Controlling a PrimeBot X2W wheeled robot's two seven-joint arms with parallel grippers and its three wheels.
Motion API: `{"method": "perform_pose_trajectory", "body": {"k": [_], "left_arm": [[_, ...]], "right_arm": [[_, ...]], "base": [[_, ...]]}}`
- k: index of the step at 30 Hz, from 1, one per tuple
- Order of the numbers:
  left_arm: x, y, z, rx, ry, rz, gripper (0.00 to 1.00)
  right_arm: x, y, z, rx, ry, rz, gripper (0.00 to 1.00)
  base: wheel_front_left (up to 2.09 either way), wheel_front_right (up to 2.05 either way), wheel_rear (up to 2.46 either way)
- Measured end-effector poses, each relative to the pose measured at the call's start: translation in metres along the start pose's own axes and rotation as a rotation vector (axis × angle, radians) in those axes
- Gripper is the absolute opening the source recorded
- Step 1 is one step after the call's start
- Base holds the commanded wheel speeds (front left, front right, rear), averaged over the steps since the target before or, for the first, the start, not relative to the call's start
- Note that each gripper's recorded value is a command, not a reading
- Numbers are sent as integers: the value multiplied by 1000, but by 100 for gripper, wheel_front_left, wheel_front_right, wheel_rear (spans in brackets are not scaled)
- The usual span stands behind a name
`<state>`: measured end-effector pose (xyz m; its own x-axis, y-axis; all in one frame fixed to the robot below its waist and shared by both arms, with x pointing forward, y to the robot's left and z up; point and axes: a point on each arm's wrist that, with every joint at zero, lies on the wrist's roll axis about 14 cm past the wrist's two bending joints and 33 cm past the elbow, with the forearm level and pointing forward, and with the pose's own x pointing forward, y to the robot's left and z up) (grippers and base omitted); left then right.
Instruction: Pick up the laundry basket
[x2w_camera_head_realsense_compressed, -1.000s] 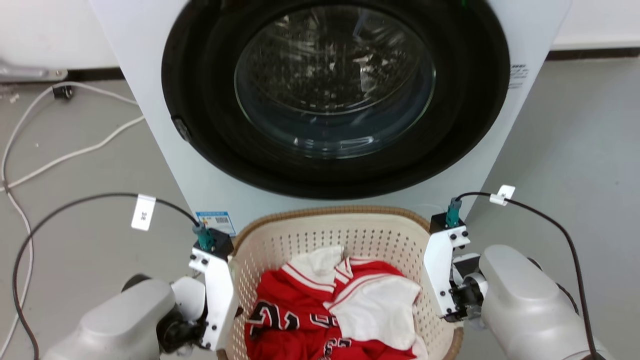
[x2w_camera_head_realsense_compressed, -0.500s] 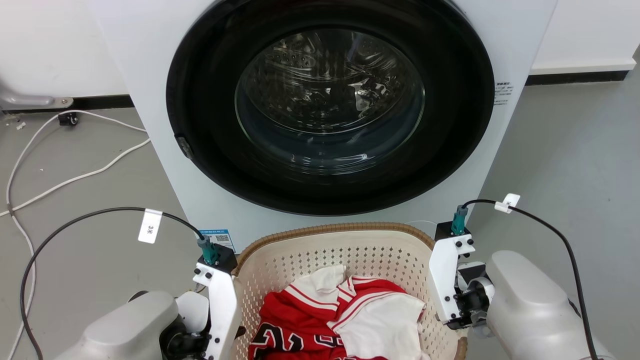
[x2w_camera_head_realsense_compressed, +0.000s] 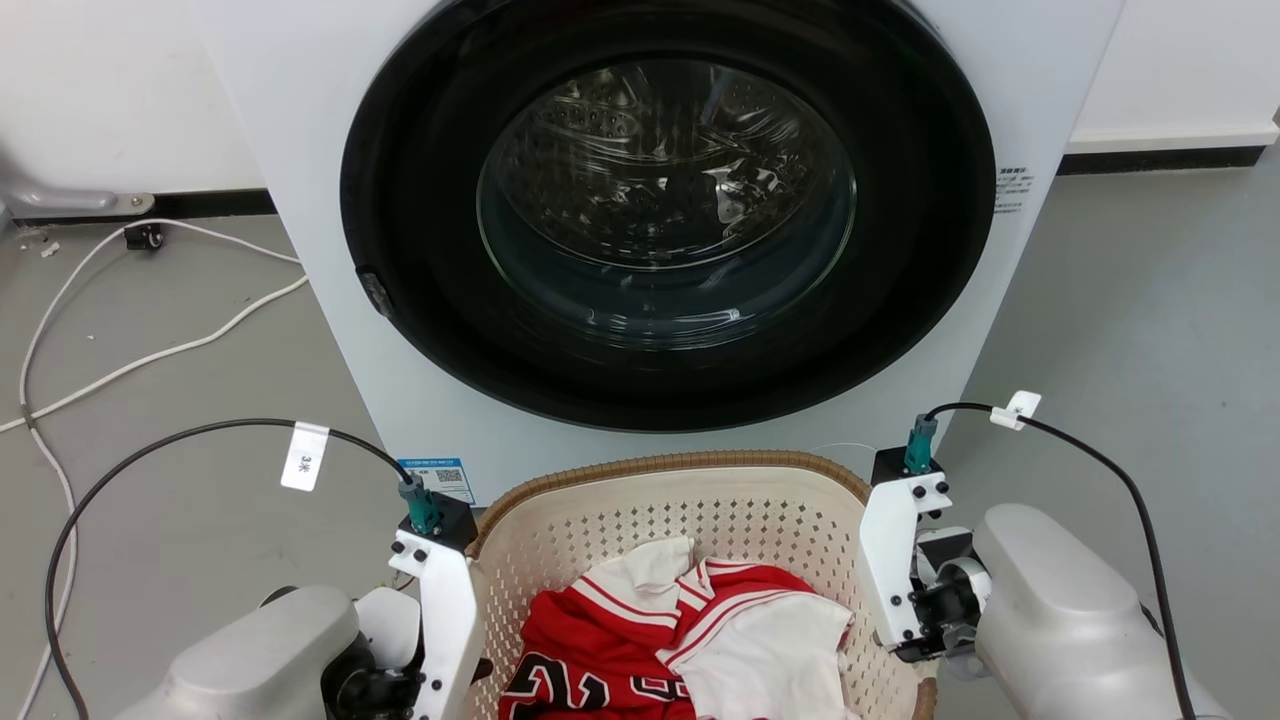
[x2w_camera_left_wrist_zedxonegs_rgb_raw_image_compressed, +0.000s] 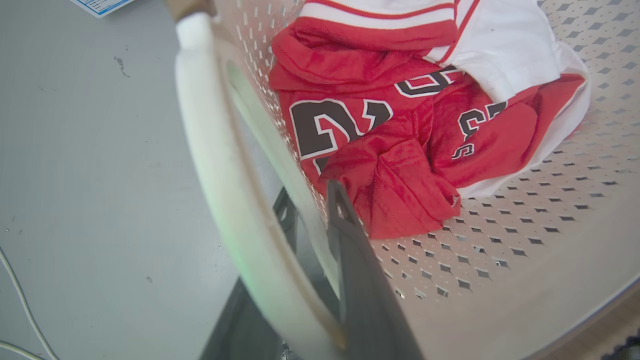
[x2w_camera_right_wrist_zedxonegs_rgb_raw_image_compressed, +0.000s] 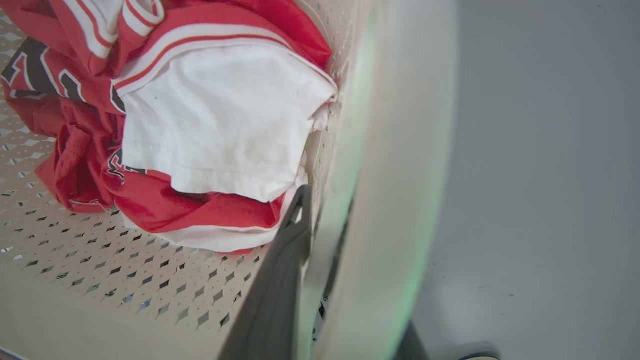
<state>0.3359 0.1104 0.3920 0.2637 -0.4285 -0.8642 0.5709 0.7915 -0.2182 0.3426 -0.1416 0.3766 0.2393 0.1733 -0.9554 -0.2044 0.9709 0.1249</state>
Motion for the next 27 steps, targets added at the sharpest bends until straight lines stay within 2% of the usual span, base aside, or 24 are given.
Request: {"method": "perform_pose_trajectory", "body": {"k": [27], "left_arm": [[2, -3, 5, 24, 2, 2, 0]], "right_arm": [[-2, -3, -5, 25, 11, 1, 0]], "base": [[0, 0, 0]]}}
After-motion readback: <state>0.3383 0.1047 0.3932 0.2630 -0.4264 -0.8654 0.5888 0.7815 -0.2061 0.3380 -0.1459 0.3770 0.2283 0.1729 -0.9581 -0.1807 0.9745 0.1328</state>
